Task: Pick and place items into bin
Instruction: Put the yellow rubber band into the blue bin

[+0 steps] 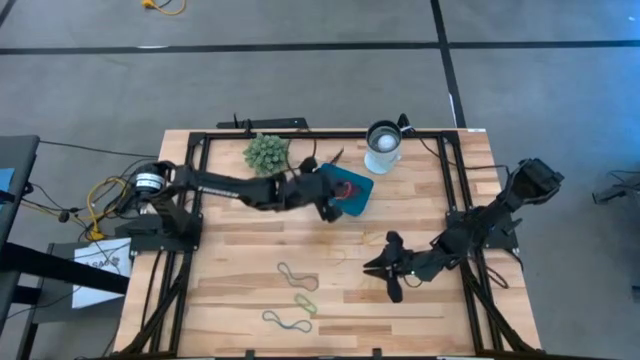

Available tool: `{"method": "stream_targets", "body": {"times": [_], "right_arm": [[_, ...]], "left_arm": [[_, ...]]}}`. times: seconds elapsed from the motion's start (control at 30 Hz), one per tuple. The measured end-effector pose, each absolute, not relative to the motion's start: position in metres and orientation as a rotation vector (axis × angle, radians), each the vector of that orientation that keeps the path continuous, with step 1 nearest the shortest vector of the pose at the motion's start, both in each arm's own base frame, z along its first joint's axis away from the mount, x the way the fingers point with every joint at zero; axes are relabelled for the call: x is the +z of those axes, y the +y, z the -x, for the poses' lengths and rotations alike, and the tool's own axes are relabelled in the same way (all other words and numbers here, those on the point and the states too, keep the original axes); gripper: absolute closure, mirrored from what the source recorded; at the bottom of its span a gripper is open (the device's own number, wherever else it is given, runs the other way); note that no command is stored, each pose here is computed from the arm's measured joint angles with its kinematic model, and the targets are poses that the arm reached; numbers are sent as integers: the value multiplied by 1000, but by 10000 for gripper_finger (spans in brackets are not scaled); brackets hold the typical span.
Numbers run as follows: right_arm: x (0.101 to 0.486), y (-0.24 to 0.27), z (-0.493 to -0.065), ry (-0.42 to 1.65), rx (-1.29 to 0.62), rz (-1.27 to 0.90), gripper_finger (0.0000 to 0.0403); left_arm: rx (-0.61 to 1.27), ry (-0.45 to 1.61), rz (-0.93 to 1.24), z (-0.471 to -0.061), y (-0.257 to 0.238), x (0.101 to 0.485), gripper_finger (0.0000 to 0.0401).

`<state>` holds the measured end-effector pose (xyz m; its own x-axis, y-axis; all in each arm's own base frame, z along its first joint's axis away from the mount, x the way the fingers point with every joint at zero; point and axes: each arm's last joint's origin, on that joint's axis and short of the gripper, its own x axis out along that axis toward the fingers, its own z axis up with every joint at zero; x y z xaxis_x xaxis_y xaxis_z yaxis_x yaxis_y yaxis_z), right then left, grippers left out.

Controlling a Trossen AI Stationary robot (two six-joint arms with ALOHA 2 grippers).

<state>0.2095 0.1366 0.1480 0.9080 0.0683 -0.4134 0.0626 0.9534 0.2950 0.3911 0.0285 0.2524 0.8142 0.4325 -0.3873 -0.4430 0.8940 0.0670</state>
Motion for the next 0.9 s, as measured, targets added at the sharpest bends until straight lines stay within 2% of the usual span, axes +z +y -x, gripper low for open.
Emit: {"method": "stream_targets", "body": {"times": [0.17,0.37,0.6,0.9], "right_arm": [[124,139,-213,512,-57,-383,337],[111,141,-215,533,-77,-408,337],[114,140,-215,521,-72,-412,337],[116,140,-215,521,-58,-369,337]], "left_arm": [[341,297,63,-395,48,263,401],[359,328,74,-402,57,245,401],[403,377,65,-419,61,202,401],[405,362,24,-424,65,196,392]]}}
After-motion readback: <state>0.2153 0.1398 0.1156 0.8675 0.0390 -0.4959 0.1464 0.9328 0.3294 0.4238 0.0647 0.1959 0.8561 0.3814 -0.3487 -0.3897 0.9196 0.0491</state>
